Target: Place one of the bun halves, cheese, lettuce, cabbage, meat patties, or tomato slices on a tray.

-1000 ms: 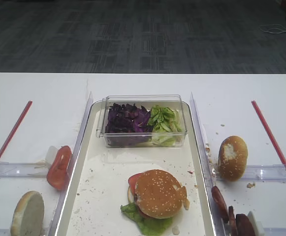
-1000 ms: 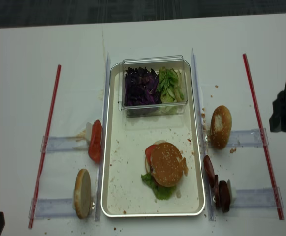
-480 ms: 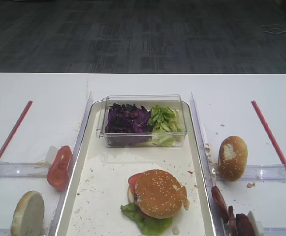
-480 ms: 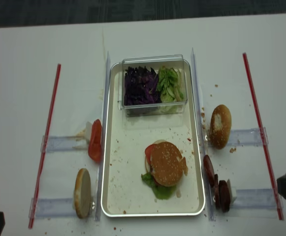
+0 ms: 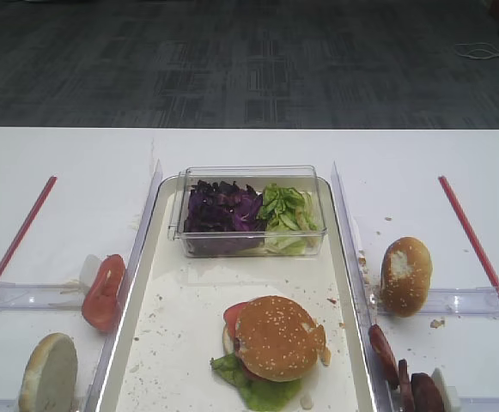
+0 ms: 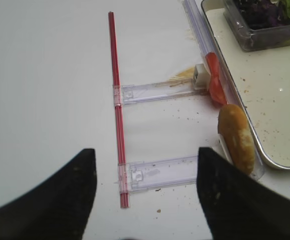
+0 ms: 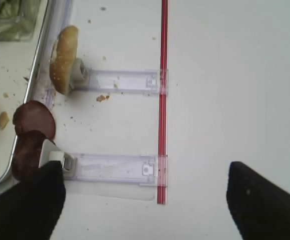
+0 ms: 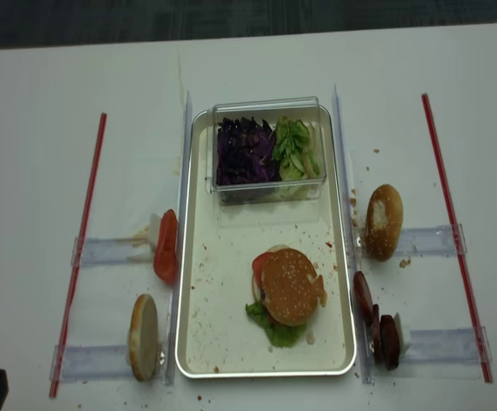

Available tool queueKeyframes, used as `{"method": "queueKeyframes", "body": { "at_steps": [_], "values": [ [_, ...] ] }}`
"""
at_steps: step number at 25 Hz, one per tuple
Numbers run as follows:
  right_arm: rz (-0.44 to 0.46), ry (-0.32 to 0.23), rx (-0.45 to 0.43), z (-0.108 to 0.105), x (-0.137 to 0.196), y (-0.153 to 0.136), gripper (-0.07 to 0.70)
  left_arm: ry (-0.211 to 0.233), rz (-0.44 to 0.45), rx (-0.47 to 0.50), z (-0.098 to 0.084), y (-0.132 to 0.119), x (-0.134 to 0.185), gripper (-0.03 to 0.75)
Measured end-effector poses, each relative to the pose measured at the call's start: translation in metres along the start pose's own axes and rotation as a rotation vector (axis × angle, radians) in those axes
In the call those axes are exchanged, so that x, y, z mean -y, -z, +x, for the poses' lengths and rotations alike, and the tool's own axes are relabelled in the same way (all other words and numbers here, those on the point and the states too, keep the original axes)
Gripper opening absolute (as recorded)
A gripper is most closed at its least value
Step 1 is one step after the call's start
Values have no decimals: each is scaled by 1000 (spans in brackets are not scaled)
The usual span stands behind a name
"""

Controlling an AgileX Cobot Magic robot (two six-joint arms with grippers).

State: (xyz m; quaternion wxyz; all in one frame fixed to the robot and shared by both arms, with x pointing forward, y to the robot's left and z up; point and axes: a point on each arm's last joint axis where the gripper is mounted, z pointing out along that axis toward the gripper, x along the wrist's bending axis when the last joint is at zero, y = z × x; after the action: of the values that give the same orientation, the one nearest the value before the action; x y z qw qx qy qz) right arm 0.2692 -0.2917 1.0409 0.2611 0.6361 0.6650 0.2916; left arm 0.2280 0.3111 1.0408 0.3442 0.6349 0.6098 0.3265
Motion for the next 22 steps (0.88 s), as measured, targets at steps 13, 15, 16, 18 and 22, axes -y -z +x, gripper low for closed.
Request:
{"method": "queueKeyframes", "body": {
  "at_steps": [13,15,16,18,22],
  "values": [
    [-240,24,16,4,24,28,667,0,0,0,0,0,0,437],
    [-239,24,16,4,24,28,641,0,0,0,0,0,0,437],
    [-239,24,16,4,24,28,625,0,0,0,0,0,0,437],
    [-239,24,16,4,24,28,601,0,0,0,0,0,0,437],
    [-239,24,16,4,24,28,585,0,0,0,0,0,0,437]
  ]
}}
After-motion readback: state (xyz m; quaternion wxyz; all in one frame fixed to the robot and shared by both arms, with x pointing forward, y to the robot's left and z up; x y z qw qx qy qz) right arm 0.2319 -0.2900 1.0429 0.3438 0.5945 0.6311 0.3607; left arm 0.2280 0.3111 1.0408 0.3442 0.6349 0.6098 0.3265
